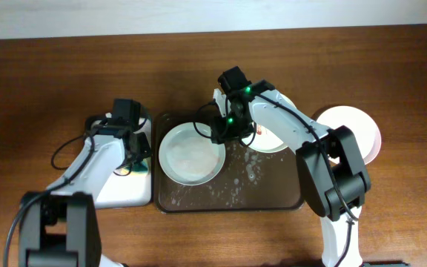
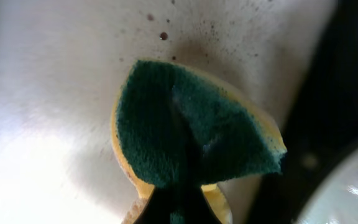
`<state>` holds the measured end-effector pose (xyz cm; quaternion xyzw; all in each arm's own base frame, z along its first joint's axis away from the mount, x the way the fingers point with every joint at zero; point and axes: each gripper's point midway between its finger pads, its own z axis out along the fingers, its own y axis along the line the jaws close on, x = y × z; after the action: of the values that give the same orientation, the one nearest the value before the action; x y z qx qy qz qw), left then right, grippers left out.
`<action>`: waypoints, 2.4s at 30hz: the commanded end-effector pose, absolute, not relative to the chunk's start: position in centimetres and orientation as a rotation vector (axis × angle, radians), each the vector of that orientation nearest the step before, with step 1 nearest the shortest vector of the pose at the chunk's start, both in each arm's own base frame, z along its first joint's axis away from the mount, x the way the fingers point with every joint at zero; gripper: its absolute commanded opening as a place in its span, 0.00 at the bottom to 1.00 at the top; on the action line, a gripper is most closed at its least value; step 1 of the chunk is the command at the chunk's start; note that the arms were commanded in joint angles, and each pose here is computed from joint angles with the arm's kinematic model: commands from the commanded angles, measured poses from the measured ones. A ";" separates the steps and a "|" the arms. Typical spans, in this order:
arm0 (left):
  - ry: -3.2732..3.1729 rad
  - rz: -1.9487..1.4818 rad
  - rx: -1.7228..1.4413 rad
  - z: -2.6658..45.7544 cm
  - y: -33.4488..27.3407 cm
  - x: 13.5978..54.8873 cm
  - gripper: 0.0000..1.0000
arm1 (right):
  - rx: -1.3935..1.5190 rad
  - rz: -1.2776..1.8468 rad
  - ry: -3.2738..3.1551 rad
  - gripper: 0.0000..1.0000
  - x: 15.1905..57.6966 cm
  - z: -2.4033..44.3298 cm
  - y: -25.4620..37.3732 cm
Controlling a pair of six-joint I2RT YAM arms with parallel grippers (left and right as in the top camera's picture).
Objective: Clean dirty plates on tray and stack at the side
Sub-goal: 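Scrub the pale green plate with the sponge in the left gripper, then carry the pale green plate right and stack it on the pink plate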
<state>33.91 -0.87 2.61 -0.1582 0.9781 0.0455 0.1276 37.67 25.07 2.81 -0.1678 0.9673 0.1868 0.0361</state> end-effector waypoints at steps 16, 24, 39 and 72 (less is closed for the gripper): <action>2.856 0.145 -0.243 -0.1 -1.0 35.9 0.88 | -0.522 0.466 3.010 0.04 36.0 3.1 23.2; 2.734 0.108 -0.246 0.8 -1.3 38.8 0.90 | -0.466 0.023 2.719 0.04 38.7 14.1 17.6; 2.732 0.106 -0.251 -0.2 -1.3 39.2 0.28 | -0.528 -0.837 2.226 0.04 36.9 20.8 18.9; 3.043 0.004 -0.202 -1.2 -2.9 32.2 0.01 | -0.415 -0.732 2.257 0.04 37.5 21.1 18.9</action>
<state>33.40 -2.59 -0.08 -0.0679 0.9951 0.0049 0.0711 36.65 19.78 18.86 -0.1980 0.8804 -0.2784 0.3290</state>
